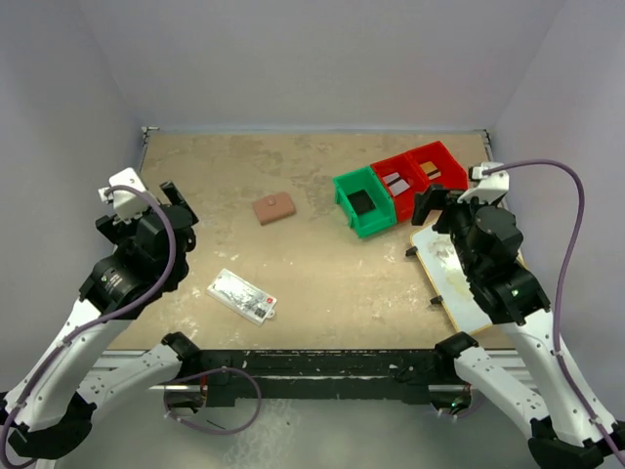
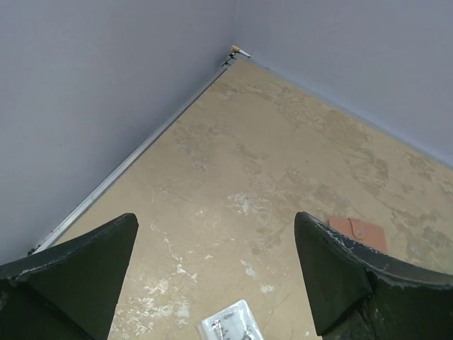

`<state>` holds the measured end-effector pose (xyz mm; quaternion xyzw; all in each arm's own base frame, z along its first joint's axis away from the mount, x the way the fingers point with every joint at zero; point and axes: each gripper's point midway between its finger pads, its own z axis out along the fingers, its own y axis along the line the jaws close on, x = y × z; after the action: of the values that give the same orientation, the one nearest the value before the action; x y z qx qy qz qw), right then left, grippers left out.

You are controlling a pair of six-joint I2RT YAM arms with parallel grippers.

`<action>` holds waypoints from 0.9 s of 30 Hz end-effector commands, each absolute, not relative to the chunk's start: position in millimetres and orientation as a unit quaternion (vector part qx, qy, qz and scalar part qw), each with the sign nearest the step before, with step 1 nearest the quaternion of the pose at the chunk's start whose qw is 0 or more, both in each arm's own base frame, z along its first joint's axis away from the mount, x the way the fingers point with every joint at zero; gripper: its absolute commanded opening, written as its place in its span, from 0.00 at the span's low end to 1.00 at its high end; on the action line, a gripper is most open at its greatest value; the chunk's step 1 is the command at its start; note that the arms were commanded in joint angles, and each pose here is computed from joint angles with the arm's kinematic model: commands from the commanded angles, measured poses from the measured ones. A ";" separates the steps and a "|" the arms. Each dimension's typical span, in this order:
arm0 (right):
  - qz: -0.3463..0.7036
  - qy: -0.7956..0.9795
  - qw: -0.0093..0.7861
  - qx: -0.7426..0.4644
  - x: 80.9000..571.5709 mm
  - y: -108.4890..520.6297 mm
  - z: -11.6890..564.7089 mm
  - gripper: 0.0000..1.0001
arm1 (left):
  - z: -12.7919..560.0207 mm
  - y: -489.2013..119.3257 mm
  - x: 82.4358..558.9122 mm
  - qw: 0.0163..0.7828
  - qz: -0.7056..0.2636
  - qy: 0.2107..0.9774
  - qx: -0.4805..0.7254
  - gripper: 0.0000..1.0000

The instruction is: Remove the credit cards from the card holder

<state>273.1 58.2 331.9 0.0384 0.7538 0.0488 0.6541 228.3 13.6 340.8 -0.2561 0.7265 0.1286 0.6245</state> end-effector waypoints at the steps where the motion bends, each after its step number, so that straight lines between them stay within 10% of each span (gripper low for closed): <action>1: 0.091 0.755 0.649 0.016 283.9 73.8 330.8 1.00 | 336.6 9.2 242.0 0.620 0.127 0.729 -0.259 0.90; 27: 0.152 0.941 0.301 -0.011 276.2 159.0 105.4 1.00 | 193.5 -143.8 321.4 0.449 -0.115 0.877 -0.128 0.92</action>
<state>284.4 166.9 130.2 -0.0743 0.9205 0.1784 0.3396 316.3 -117.0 183.0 -0.1398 0.8861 -0.0468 0.4395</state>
